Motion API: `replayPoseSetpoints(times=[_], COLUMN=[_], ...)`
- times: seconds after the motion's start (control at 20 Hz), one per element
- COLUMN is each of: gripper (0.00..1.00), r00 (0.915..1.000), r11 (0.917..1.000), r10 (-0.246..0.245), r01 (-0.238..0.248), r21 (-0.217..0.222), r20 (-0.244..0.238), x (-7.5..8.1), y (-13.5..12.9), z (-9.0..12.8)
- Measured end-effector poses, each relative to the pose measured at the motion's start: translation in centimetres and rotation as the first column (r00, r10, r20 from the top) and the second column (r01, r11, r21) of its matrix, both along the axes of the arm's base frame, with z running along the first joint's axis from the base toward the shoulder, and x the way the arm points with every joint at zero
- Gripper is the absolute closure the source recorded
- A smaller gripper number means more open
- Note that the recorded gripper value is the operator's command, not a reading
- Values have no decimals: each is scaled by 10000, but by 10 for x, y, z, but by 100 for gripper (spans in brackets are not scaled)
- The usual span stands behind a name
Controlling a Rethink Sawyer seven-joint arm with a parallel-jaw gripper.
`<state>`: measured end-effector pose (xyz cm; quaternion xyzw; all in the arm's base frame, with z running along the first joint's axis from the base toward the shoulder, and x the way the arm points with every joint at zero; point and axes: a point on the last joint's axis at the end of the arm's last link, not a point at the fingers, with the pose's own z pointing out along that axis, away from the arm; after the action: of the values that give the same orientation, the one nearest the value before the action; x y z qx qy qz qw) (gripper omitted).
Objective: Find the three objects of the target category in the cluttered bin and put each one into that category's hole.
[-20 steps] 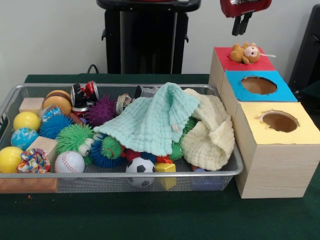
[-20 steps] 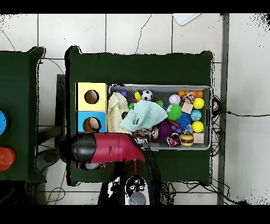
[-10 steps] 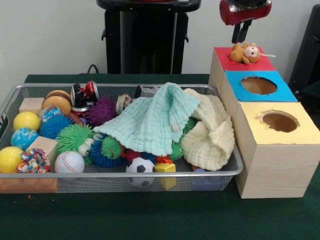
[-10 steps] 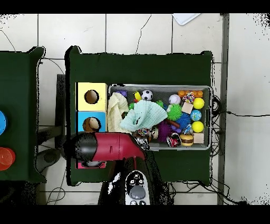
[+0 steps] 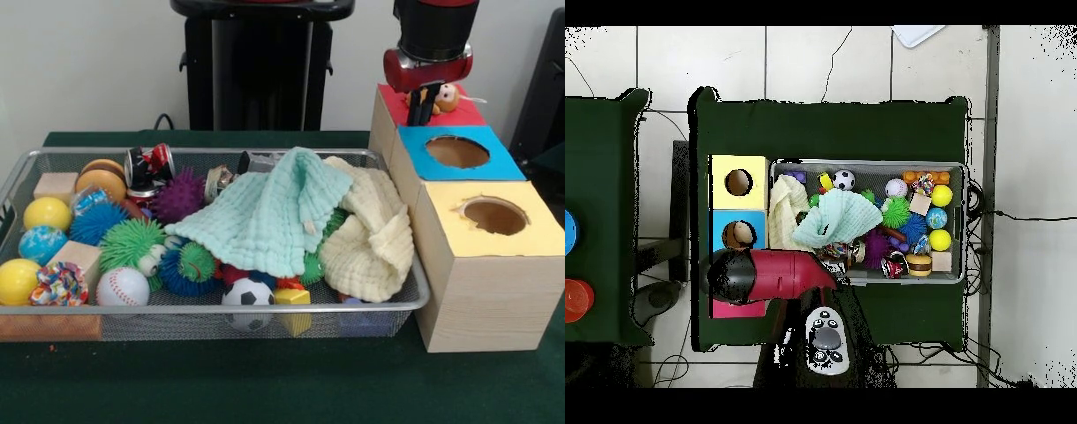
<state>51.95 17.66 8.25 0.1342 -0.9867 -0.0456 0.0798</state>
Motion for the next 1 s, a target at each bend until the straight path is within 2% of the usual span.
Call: replayPoseSetpoints(times=[0.6, 0.7, 0.9, 0.95, 1.0], gripper=[100, 100, 100, 100, 100], r00=[9998, 9979, 9933, 9907, 9903], r11=[10000, 9998, 9992, 9985, 9982], r10=[59, 179, 375, 532, 583], r01=[-58, -174, -361, -511, -561], r21=[25, 82, 153, 194, 209], r20=[-215, -626, -1095, -1254, -1263], x=[-3, -12, -23, -29, -31], y=[3, 13, 25, 35, 39], z=[3, 14, 29, 39, 42])
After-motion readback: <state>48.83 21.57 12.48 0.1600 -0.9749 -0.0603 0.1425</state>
